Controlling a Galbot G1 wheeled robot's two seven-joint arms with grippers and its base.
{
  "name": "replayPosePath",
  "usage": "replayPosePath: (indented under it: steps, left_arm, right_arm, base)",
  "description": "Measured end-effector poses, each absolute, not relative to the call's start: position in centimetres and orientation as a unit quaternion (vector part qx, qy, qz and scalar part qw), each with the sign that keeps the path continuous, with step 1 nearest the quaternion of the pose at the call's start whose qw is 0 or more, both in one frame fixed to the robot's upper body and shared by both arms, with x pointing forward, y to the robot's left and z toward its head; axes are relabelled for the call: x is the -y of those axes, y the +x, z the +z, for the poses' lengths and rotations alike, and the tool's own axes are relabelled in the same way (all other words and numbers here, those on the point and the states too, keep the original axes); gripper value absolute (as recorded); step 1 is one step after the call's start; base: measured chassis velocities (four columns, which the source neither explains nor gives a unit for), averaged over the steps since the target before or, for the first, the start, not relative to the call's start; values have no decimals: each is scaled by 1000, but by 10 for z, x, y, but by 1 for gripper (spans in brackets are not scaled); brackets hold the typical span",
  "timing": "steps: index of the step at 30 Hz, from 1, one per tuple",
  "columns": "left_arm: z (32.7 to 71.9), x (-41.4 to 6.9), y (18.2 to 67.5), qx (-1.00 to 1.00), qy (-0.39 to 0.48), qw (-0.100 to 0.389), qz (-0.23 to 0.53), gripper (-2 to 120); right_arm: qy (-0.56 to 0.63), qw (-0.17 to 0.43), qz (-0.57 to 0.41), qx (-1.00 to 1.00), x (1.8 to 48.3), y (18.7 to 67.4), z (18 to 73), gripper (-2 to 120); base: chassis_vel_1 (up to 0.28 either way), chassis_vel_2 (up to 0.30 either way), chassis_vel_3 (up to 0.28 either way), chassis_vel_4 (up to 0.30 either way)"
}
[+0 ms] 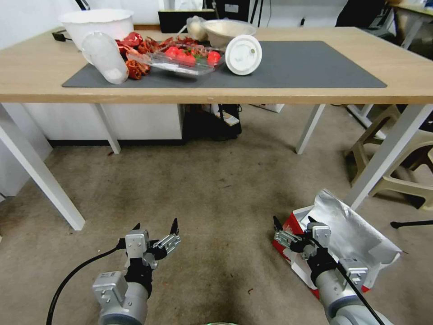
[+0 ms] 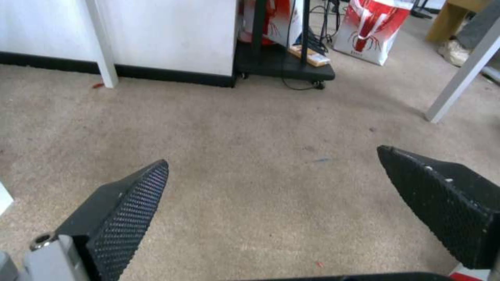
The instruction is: Pick up the food delivery bag from the floor and place it on the table.
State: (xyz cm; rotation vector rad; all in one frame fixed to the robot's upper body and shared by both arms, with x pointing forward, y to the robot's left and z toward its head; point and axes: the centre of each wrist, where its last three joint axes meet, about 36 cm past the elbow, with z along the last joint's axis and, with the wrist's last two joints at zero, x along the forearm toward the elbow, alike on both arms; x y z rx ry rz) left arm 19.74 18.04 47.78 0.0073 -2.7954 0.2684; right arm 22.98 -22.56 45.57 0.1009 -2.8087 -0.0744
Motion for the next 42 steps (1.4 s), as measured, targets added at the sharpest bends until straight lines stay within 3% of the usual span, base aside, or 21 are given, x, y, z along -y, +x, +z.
replayPosePath:
  steps: [42]
  left_arm:
    - [482,-181,196,981,-6,168,95,100]
  right_arm:
    - [37,160,-26,986,226,230,458,100]
  base:
    - [0,0,0,0]
